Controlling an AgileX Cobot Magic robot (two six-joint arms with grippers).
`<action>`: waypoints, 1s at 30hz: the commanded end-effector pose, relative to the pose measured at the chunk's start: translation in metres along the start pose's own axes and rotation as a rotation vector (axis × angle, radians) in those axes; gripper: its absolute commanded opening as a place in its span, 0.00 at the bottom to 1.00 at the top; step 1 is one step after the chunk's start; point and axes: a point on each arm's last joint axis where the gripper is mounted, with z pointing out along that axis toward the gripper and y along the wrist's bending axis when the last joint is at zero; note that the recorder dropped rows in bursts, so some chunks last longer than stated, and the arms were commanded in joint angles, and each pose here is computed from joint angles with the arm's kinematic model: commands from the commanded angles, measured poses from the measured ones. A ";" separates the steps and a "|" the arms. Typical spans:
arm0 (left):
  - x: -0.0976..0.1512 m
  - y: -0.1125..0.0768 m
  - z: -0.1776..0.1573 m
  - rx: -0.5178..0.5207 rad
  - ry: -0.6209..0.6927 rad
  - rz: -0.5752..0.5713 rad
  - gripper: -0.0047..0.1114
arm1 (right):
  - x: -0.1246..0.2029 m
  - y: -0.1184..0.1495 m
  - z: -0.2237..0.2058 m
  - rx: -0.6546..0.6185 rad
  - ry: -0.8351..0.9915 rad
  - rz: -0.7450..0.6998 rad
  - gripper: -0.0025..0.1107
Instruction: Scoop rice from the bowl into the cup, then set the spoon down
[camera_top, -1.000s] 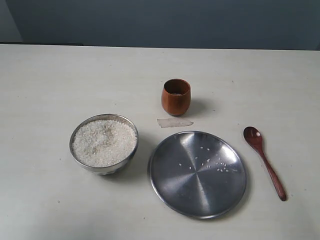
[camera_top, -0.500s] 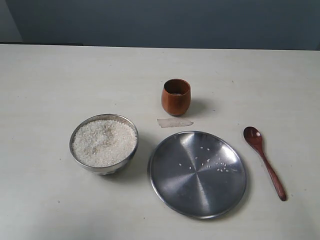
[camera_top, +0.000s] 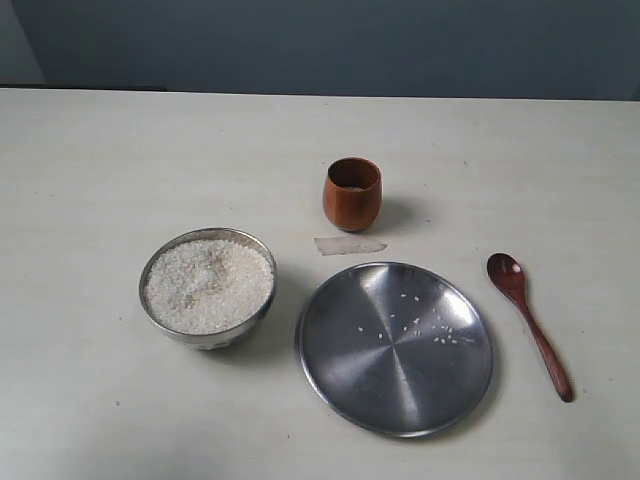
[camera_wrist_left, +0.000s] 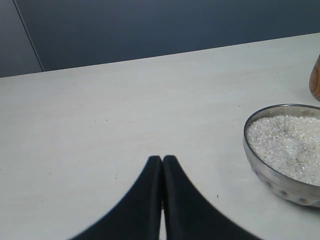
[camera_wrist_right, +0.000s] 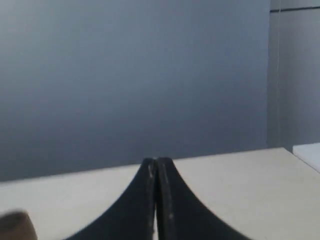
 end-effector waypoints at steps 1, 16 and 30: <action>0.000 0.000 0.000 0.000 -0.011 0.003 0.05 | -0.017 -0.004 -0.002 0.026 -0.199 0.161 0.02; 0.000 0.000 0.000 0.000 -0.011 0.003 0.05 | -0.048 0.007 -0.006 -0.045 -0.155 0.311 0.02; 0.000 0.000 0.000 0.000 -0.011 0.003 0.05 | -0.090 0.032 0.052 -0.136 0.329 -0.055 0.02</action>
